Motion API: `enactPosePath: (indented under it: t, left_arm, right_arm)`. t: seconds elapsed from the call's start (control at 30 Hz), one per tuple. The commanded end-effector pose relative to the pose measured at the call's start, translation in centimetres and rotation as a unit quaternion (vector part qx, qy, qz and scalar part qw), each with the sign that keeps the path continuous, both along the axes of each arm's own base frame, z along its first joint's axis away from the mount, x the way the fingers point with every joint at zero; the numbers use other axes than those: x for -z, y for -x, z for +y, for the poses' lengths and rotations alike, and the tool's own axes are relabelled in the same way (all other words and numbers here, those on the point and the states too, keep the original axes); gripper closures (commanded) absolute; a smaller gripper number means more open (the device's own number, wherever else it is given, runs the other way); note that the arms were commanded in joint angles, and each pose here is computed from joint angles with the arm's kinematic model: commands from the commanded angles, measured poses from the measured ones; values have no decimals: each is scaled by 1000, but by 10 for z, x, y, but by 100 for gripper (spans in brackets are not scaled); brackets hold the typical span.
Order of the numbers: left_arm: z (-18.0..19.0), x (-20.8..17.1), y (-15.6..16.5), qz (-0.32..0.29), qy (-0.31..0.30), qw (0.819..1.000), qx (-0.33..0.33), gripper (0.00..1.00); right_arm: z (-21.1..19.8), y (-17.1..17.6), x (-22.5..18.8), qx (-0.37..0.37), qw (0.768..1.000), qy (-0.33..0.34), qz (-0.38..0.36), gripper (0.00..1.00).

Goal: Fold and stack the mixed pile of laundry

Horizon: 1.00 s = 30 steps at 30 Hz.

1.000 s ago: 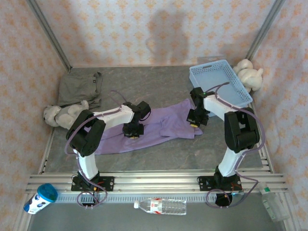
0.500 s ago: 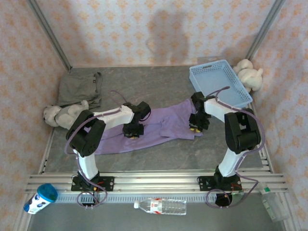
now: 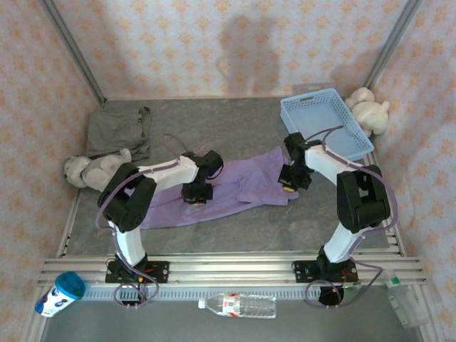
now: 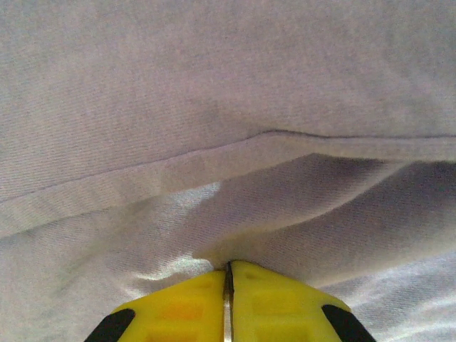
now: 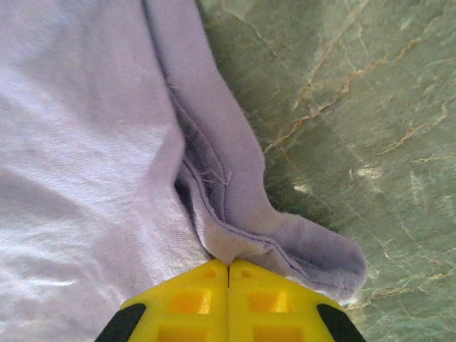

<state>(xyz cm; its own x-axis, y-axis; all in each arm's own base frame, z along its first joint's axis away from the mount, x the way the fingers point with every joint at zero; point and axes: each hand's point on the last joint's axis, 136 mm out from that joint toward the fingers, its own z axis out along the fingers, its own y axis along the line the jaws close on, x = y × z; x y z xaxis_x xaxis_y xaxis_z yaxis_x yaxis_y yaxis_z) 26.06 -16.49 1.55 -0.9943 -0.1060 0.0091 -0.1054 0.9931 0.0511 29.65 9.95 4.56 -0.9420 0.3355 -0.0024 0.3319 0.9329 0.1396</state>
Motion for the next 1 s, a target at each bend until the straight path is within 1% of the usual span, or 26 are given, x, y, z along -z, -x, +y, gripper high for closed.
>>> enactPosePath:
  t: [0.0,0.13,0.2,0.33,0.4,0.43,0.53,0.63,0.7,0.8,0.9,0.97]
  left_arm:
    - [20,19,21,37,-50,998,7,90]
    - [21,20,23,40,-51,998,7,90]
    - [22,22,25,42,-52,998,8,90]
    - [23,23,27,44,-53,998,7,90]
    - [22,23,27,44,-51,998,8,90]
    - [22,23,27,44,-51,998,7,90]
    - [20,15,25,42,-48,998,9,90]
    - [17,-8,17,16,-38,999,9,89]
    - [14,-28,10,-8,-28,1000,9,86]
    - [12,-56,-4,-49,-20,999,12,73]
    - [15,-73,-21,-81,-18,996,11,72]
    - [21,-75,-34,-95,-13,995,0,74]
  right_arm:
    - [-1,-8,-21,-1,1000,4,-23,100]
    - [-3,-17,-25,4,999,5,-32,100]
    - [-9,-20,-26,11,999,17,-30,100]
    - [-25,-12,-12,17,998,58,6,99]
    - [-30,-6,-3,16,997,73,23,88]
    - [-31,-4,1,16,997,75,27,82]
    - [-27,0,-2,25,998,62,21,67]
    - [-23,2,-15,31,998,50,0,59]
    - [-12,7,-24,29,999,32,-10,56]
    - [10,17,-26,27,1000,6,-2,55]
    - [31,25,-22,37,999,-4,3,55]
    - [45,25,-15,58,998,-14,3,55]
